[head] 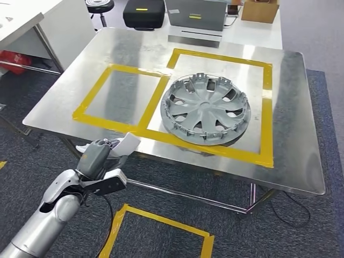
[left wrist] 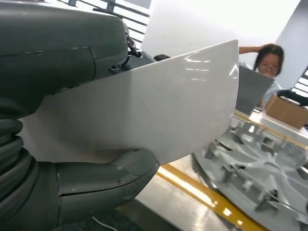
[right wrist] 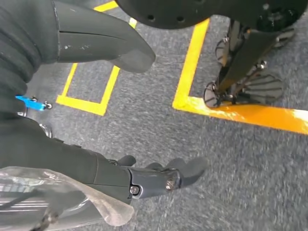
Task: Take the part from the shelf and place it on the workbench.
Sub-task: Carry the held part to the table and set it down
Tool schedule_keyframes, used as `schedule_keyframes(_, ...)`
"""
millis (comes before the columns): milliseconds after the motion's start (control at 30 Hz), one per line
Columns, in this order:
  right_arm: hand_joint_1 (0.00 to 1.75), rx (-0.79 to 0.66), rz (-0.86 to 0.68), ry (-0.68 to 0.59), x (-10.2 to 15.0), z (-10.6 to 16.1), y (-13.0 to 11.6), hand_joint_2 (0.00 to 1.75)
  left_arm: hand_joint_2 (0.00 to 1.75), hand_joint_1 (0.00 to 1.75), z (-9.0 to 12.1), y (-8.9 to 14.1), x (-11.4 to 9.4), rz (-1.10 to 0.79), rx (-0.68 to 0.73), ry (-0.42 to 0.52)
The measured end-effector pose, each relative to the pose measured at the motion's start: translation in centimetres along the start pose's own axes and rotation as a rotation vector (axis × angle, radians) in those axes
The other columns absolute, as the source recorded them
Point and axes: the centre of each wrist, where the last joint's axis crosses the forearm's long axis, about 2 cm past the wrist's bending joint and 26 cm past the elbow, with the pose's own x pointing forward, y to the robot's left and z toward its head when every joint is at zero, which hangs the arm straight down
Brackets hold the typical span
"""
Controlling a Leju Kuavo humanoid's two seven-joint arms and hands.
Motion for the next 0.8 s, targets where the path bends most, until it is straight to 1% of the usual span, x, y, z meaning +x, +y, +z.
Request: schedule_keyframes(800, 0.00, -0.002, -0.001, 0.004, -0.23, 0.05, -0.07, 1.75, 1.75, 1.75, 0.10, -0.18, 0.09, 0.004, -0.004, 0.000)
